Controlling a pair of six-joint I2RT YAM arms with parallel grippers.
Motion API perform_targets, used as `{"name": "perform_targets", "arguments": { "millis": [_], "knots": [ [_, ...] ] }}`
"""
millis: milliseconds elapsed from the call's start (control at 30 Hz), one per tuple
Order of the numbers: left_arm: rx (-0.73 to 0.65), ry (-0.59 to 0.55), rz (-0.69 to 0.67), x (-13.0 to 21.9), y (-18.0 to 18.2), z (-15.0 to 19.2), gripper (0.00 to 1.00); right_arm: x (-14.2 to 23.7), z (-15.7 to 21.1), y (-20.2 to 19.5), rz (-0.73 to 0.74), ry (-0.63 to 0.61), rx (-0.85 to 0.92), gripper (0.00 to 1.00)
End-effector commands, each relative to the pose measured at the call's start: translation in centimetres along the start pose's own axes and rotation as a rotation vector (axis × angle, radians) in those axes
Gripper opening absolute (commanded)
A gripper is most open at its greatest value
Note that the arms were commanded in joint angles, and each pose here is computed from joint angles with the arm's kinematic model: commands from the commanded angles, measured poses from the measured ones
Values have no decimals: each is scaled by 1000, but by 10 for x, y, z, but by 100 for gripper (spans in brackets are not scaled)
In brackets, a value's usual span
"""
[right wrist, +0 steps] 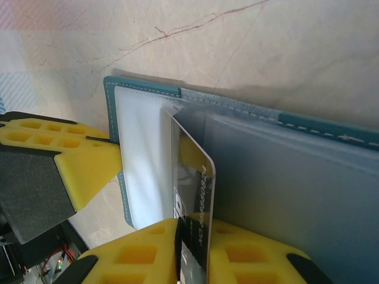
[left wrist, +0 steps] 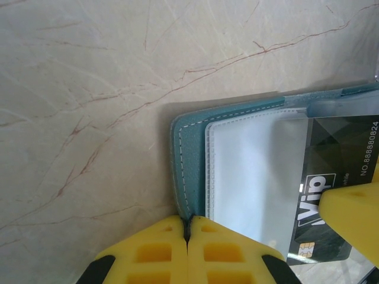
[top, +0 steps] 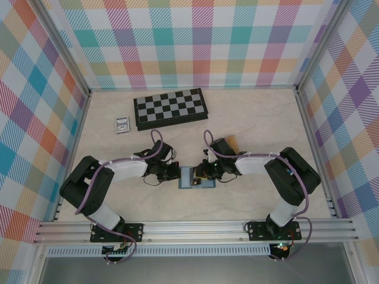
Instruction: Put the credit cards into the card holder
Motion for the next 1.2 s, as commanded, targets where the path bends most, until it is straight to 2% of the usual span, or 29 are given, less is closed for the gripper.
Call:
{"name": "perform_targets", "arguments": {
  "millis": [0,133,300,367,533,667,867,1167],
  "knots": [
    [2,21,-6,-2,-3,4,0,-1,2,3,29,8,-9,19],
    [4,23,-13,0,-2,6,0,15,5,1,115,-33,10,24],
    [4,24,-11,-1,-1,9,0,20,8,-1,145,-32,11,25],
    [3,24,-8,-1,-1,8,0,17,8,0,127,-13,17,19],
    [4,30,-1,-2,-3,8,0,8,4,4,100,20,2,11],
    [2,28,3,-3,-4,8,0,-1,1,16,-4,53,-7,9],
    [3,24,-1,-3,-4,8,0,-9,-2,17,-4,77,-4,10],
    [5,27,-13,-3,-1,10,0,15,1,14,177,18,38,24]
  ]
}}
Point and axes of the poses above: each hand's point on the last joint's axis, 136 mm out from that joint toward the fingers, its own x axis back along the fingers, its own y axis along the line the jaws close on, z = x × y, the point moved 8 cm from there along x, back along the fingers, and after that the axes turned 10 degrees about -x, right-handed, at the moved point
